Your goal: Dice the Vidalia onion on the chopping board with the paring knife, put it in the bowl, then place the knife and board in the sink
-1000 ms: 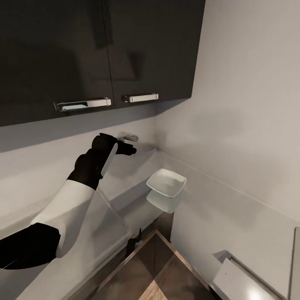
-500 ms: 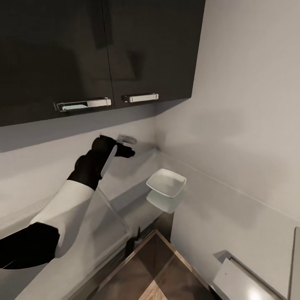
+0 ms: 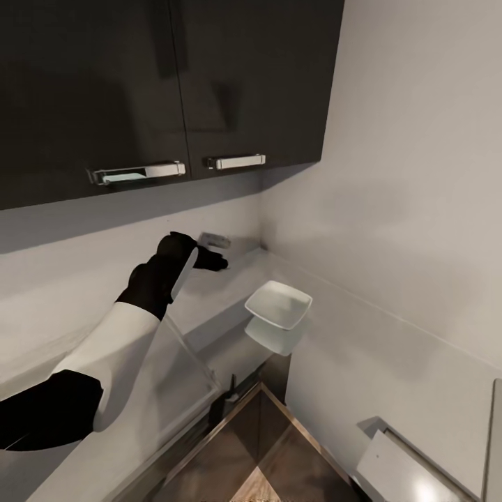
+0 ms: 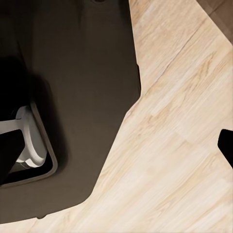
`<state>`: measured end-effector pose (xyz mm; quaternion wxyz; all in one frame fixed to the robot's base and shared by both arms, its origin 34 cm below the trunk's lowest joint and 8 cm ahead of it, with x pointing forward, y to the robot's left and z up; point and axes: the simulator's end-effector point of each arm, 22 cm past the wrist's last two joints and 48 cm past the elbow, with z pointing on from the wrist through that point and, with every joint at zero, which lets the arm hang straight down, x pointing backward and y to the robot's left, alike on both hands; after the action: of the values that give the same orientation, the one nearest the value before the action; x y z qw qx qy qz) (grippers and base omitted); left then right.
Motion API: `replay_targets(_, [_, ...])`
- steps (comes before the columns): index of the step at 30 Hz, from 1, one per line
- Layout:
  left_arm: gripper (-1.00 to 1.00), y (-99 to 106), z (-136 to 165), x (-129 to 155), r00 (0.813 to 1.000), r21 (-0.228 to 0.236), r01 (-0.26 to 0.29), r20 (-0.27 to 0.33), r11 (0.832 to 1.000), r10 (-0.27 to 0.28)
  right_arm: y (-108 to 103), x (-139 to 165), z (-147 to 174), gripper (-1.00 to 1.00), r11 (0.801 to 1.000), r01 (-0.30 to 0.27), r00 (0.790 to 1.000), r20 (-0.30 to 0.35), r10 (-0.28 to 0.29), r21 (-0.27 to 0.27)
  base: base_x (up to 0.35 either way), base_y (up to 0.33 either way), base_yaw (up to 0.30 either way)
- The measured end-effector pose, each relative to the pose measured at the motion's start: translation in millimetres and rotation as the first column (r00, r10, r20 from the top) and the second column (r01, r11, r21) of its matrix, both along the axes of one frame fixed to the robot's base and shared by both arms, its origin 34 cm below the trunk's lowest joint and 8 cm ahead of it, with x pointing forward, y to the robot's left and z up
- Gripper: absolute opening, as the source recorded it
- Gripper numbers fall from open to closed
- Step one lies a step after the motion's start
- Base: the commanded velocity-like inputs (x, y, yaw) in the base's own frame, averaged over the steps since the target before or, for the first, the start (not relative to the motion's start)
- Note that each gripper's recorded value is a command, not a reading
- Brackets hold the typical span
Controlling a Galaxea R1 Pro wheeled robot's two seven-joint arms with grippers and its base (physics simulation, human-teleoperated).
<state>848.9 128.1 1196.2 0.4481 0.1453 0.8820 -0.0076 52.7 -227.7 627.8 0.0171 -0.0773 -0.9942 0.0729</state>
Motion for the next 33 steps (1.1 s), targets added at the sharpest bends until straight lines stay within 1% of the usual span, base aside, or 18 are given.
replay_targets(1, [1.00,-2,-1,0,1.000,-0.004,0.006,-0.003,1.000,-0.006,0,-1,0,1.00,1.000,0.000,1.000,-0.001,0.000,0.000,0.000,0.000,0.000])
replay_targets(4, [1.00,-14,-6,-3,0.998,-0.036,0.050,-0.021,0.998,-0.051,0,-2,0,1.00,1.000,0.000,1.000,-0.007,0.000,0.000,0.000,0.000,0.000])
replay_targets(7, [1.00,-17,-10,-3,0.998,-0.044,0.061,-0.028,0.997,-0.062,0,-4,1,1.00,1.000,0.000,1.000,-0.011,0.000,0.000,0.000,0.000,0.000])
replay_targets(28, [1.00,-19,-34,3,0.996,-0.053,0.069,-0.057,0.996,-0.072,1,-17,3,1.00,1.000,0.001,0.999,-0.044,0.000,0.002,0.000,0.000,0.000])
replay_targets(33, [1.00,-19,-40,4,0.995,-0.054,0.068,-0.065,0.996,-0.072,1,-20,4,1.00,1.000,0.001,0.999,-0.052,0.000,0.002,0.079,-0.033,0.000])
